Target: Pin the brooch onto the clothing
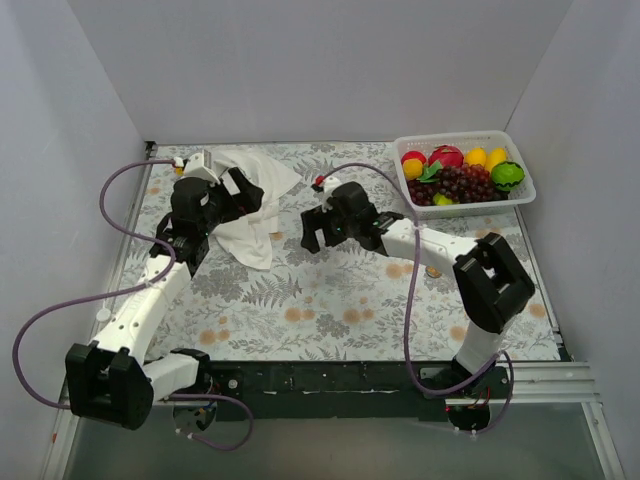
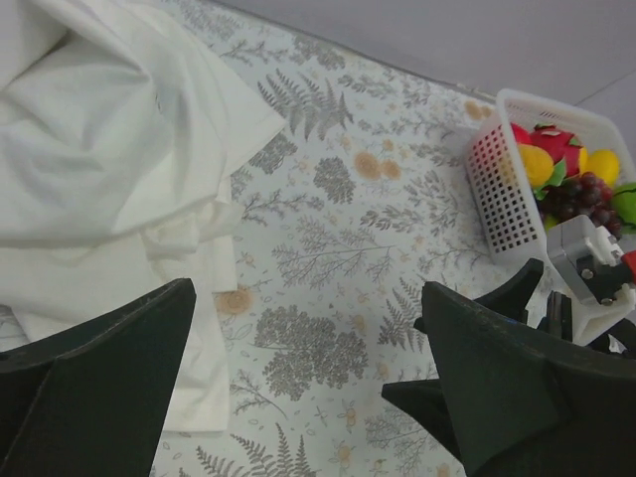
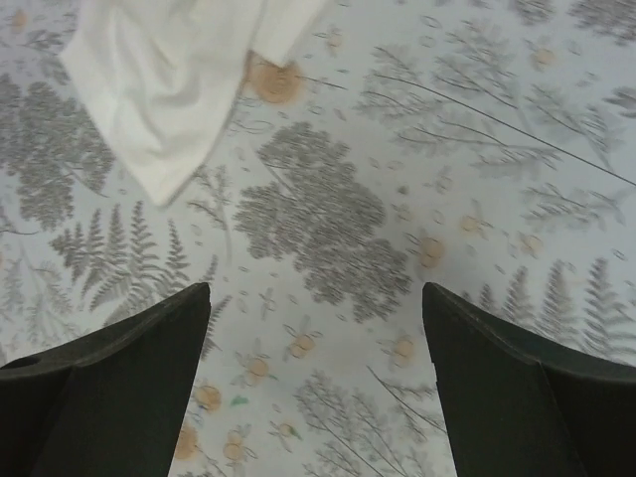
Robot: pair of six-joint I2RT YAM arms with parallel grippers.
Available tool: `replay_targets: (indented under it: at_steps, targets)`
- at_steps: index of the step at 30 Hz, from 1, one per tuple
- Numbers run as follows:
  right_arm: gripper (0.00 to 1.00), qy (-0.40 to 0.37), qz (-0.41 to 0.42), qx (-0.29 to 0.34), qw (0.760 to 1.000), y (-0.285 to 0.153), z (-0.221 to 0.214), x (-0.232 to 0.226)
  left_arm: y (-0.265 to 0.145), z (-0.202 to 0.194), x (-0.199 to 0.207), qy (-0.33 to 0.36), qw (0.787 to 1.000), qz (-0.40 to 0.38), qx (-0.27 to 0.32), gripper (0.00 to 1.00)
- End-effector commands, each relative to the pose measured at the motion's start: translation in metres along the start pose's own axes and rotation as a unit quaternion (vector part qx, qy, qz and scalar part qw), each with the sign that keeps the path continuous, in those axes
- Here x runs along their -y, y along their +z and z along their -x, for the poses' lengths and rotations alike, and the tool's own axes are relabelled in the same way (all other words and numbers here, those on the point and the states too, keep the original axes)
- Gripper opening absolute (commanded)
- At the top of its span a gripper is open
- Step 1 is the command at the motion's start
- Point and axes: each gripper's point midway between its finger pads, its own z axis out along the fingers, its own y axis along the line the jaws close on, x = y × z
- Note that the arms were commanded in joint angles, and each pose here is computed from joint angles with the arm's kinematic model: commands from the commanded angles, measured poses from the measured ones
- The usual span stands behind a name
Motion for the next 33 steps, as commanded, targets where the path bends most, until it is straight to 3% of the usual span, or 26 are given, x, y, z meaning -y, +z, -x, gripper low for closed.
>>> replay_targets:
  at_steps: [1, 10, 19, 24, 29, 33]
  targets:
    - [0.93, -0.026, 0.099, -0.006, 0.995, 0.016, 0.026, -0.081, 0.011, -0.015, -0.022, -0.006, 0.997, 0.061, -0.054, 0.98]
    - [0.82, -0.065, 0.122, -0.053, 0.989, 0.072, -0.015, -0.136, 0.018, -0.009, -0.067, -0.060, 0.977, 0.197, -0.062, 0.98]
    - [0.72, -0.092, 0.073, -0.056, 0.991, 0.103, -0.039, -0.134, 0.013, 0.011, -0.079, -0.096, 0.975, 0.187, -0.071, 0.98]
    - [0.72, -0.105, 0.025, -0.021, 0.994, 0.111, -0.034, -0.120, 0.009, 0.015, -0.089, -0.104, 0.975, 0.186, -0.066, 0.98]
    - [0.66, -0.144, -0.001, -0.038, 0.989, 0.129, -0.052, -0.120, 0.007, 0.017, -0.088, -0.116, 0.975, 0.178, -0.073, 0.98]
    - [0.66, -0.170, -0.009, -0.056, 0.984, 0.142, -0.074, -0.124, 0.003, 0.020, -0.110, -0.135, 0.967, 0.204, -0.073, 0.98]
